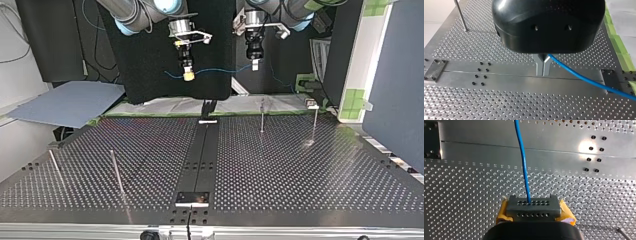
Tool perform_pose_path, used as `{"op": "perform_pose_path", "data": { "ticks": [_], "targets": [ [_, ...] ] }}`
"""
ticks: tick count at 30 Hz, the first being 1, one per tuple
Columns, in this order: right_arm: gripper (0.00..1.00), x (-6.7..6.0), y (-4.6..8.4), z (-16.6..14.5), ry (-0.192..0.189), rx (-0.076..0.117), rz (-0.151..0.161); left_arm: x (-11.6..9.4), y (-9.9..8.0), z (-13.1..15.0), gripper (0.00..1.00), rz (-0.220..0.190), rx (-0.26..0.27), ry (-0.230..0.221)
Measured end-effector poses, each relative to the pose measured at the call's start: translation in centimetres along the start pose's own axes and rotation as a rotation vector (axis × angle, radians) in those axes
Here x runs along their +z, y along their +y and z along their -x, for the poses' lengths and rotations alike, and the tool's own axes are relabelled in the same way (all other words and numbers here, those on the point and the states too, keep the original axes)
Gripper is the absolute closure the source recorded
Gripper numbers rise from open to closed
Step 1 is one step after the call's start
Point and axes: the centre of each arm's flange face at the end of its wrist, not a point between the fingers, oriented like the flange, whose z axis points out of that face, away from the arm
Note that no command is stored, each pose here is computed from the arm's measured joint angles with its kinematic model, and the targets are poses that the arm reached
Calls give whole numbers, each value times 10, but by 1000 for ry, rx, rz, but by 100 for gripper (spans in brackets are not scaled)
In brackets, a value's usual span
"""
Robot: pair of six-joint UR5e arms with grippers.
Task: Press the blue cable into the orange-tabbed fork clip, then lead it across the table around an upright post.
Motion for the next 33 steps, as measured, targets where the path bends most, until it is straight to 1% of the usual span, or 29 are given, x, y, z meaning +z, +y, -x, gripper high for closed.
{"op": "perform_pose_path", "data": {
  "ticks": [8, 12, 19, 26, 29, 33],
  "targets": [
    [100, 0, 0, 0, 0, 0, 0, 0, 0, 0, 100, 0, 0, 0],
    [100, 0, -4, 3, -9, -3, -6, -8, 1, -8, 100, -9, 17, 23],
    [100, -7, -9, 31, -75, -22, -19, -17, 5, -31, 100, -15, 54, 78],
    [100, -17, -10, 69, -144, -42, -26, -19, 5, -35, 100, -15, 61, 87],
    [100, -20, -10, 79, -163, -47, -28, -19, 5, -35, 100, -15, 61, 87],
    [100, -21, -10, 82, -170, -49, -29, -19, 5, -35, 100, -15, 61, 87]
  ]
}}
